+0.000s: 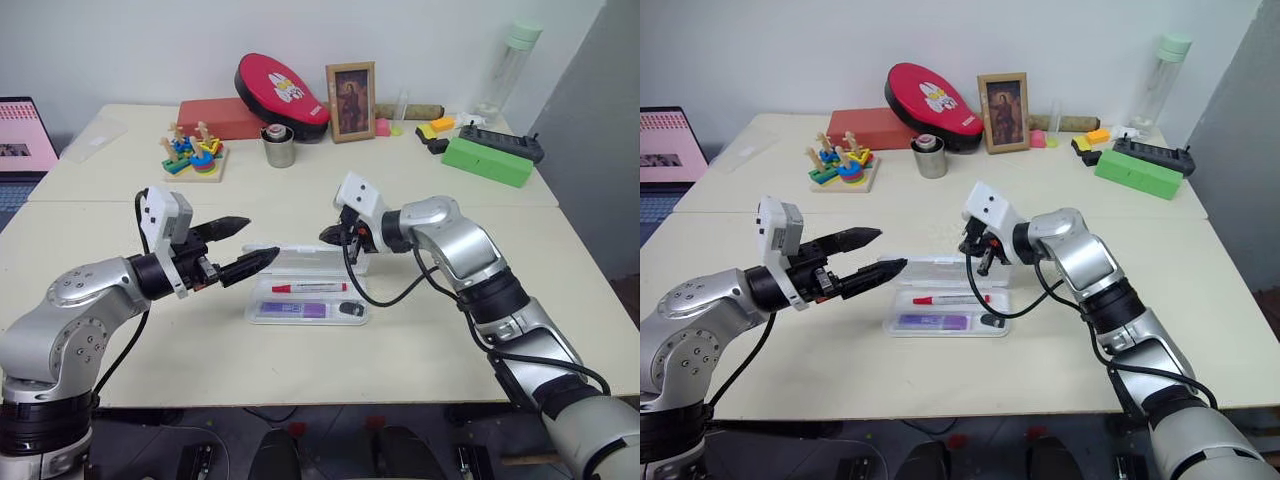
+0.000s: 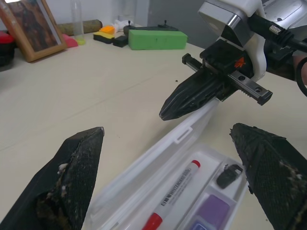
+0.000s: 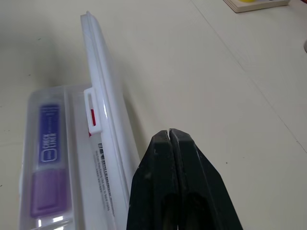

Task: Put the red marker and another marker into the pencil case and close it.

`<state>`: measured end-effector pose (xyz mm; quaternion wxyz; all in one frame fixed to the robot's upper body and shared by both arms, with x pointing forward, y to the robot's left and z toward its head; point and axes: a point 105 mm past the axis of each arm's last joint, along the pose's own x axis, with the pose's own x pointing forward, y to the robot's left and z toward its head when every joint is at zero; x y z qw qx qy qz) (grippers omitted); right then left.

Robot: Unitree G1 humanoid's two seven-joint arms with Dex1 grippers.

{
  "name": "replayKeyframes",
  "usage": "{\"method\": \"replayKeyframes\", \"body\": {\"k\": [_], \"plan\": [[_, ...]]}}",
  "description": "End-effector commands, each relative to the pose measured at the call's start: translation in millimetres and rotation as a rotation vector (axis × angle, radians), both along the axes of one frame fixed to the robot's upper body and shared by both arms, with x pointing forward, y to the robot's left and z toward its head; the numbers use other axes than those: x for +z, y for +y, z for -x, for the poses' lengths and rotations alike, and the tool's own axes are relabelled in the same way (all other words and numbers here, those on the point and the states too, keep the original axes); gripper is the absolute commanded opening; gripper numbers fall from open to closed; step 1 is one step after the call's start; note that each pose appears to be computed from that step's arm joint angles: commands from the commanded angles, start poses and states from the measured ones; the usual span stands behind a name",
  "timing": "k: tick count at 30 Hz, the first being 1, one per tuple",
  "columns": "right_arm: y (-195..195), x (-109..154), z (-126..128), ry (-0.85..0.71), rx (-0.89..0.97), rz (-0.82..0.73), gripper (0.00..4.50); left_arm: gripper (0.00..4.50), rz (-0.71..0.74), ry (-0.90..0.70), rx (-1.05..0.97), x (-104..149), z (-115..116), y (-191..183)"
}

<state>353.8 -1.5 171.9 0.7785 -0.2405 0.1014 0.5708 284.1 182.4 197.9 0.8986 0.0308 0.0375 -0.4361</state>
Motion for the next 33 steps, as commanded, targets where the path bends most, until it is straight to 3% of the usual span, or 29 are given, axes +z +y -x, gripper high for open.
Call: {"method": "replayKeyframes", "body": {"k": [1,12,19,26,32,33], "plan": [[6.2,-14.2,25.0,0.029,0.104,0.039,0.02,4.50,-0.058,-0.008,-0.049,1.8,13.6,-0.2],[1.6,-65.3,36.5,0.078,0.111,0.183,0.02,4.50,-0.088,0.003,-0.054,-4.1,15.4,0.2],[-0.6,-78.0,39.0,0.096,0.112,0.216,0.02,4.50,-0.091,0.004,-0.054,-5.7,13.2,-1.3],[-1.3,-39.5,30.1,0.074,0.063,0.018,0.02,4.50,-0.056,-0.005,0.081,-8.3,-6.7,10.0],[-31.8,12.2,5.2,0.002,-0.104,-0.266,0.02,4.50,-0.018,-0.071,0.339,-4.0,-39.7,47.9],[-44.3,16.1,2.4,0.009,-0.138,-0.292,0.19,4.50,-0.029,-0.074,0.393,-7.0,-43.7,58.7]]}}
